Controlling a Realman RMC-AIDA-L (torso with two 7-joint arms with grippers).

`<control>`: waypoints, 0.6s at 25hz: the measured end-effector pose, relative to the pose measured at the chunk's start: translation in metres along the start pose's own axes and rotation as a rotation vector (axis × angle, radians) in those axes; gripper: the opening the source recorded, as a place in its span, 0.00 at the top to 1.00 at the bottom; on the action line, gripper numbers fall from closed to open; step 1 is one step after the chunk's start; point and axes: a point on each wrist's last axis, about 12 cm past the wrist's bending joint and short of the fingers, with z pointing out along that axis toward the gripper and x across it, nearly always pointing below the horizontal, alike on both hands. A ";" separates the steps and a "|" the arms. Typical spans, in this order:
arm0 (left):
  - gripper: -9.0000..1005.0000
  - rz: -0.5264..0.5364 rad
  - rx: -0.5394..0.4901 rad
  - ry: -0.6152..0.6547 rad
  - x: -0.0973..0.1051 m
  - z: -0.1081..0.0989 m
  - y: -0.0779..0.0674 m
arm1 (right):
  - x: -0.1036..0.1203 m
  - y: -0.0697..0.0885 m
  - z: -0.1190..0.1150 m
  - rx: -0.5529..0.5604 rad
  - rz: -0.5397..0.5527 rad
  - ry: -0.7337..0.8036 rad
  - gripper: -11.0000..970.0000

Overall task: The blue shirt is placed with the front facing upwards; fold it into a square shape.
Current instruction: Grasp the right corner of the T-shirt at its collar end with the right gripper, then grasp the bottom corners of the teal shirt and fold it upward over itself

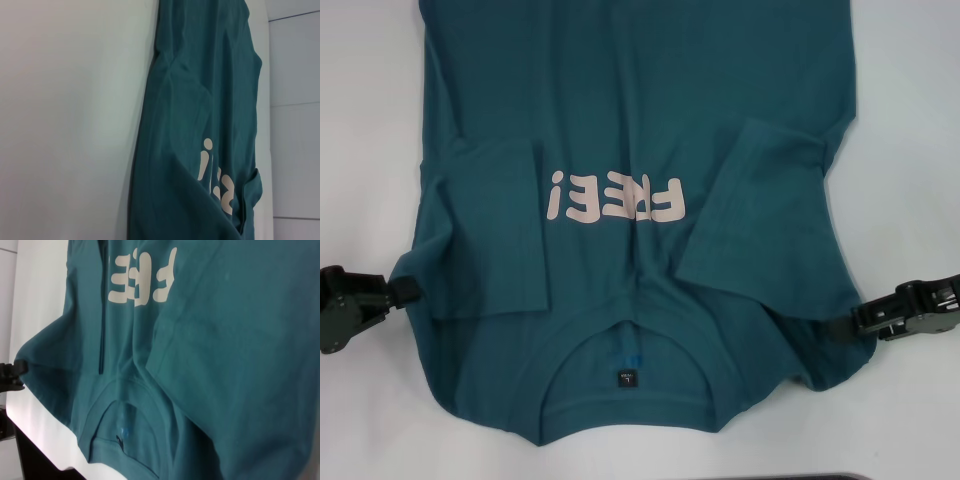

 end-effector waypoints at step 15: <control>0.99 -0.004 -0.007 0.003 0.001 -0.001 0.001 | 0.001 -0.004 -0.006 0.026 0.020 -0.001 0.80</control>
